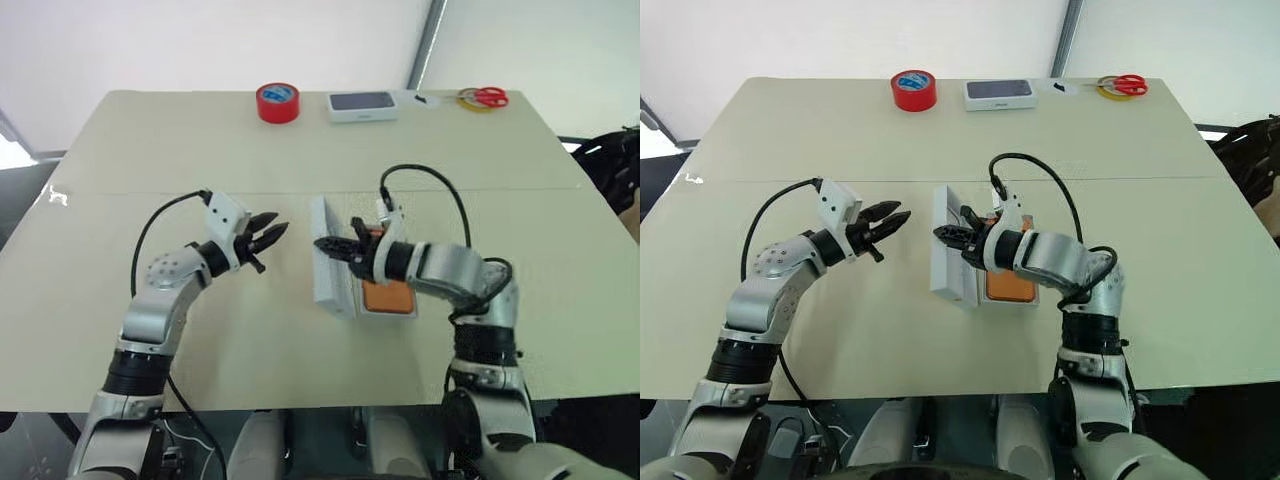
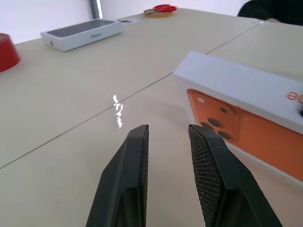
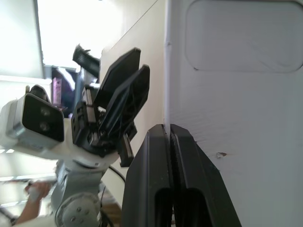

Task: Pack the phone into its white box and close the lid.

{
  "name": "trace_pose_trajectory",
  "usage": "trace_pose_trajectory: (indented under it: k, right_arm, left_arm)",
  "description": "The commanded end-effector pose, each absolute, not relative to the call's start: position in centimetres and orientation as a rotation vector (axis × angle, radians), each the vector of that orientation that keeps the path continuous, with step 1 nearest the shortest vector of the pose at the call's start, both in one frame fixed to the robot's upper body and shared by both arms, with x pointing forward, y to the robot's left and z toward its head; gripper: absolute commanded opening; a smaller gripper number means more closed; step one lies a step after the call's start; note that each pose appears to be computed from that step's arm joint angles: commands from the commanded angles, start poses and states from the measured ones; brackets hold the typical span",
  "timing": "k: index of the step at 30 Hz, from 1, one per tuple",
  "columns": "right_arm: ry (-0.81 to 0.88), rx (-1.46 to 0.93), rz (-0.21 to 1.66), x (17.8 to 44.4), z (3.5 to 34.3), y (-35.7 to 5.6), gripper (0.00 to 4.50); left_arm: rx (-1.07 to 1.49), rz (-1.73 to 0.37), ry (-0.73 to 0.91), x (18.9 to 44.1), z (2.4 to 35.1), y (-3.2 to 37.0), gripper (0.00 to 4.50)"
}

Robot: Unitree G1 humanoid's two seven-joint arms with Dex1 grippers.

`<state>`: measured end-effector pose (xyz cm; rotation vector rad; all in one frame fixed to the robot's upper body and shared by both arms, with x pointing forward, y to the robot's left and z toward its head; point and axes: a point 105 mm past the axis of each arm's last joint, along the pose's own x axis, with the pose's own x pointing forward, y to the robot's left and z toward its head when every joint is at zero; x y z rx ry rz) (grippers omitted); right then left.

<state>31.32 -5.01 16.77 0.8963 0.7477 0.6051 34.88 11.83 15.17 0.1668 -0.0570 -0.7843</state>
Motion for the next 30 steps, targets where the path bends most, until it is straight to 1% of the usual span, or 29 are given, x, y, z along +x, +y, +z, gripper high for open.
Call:
trace_pose_trajectory:
  k: [1,4,6,10,13,15,16,18,19,20,21,26,29,30]
  right_arm:
    - [0.716,0.917,0.528,31.4,17.3,-6.1,0.87]
    - [0.647,0.836,0.581,31.8,19.1,-6.9,2.46]
    - [0.599,0.708,0.627,31.9,20.5,-8.0,3.42]
    - [0.568,0.534,0.636,32.3,22.0,-10.2,3.42]
    - [0.52,0.354,0.559,33.1,22.6,-13.0,3.42]
    - [0.491,0.233,0.502,33.6,22.4,-14.6,2.93]
    - [0.486,0.173,0.483,33.8,22.0,-15.3,2.59]
    - [0.482,0.072,0.464,33.9,21.2,-16.2,1.65]
    - [0.479,0.037,0.462,34.0,20.9,-16.5,1.02]
    - [0.474,-0.026,0.454,34.1,20.5,-16.8,0.5]
    - [0.467,-0.084,0.45,34.1,20.2,-17.0,0.08]
    - [0.442,-0.33,0.447,34.3,18.8,-17.9,0.03]
    - [0.44,-0.417,0.461,34.2,18.0,-18.1,0.03]
    - [0.443,-0.435,0.475,34.0,17.7,-18.0,0.03]
  left_arm:
    - [0.187,-0.838,-0.103,34.6,16.0,9.9,1.38]
    - [0.195,-0.897,-0.093,34.3,15.3,7.3,1.38]
    - [0.183,-0.926,-0.094,34.3,15.3,5.7,1.38]
    - [0.159,-0.964,-0.095,34.1,15.4,3.9,1.38]
    - [0.167,-0.981,-0.079,34.2,15.1,2.5,1.38]
    - [0.18,-0.98,-0.068,34.4,14.8,1.7,1.38]
    - [0.18,-0.979,-0.064,34.5,14.7,1.3,1.38]
    - [0.171,-0.976,-0.064,34.6,14.8,0.8,1.38]
    - [0.166,-0.976,-0.065,34.7,14.8,0.7,1.38]
    - [0.159,-0.97,-0.069,34.7,14.9,0.7,1.38]
    - [0.151,-0.963,-0.072,34.8,15.1,0.8,1.38]
    - [0.081,-0.874,-0.072,35.8,16.3,3.1,1.38]
    - [0.045,-0.866,-0.011,35.6,16.4,4.8,1.38]
    - [0.042,-0.882,0.023,35.2,16.1,5.4,1.38]
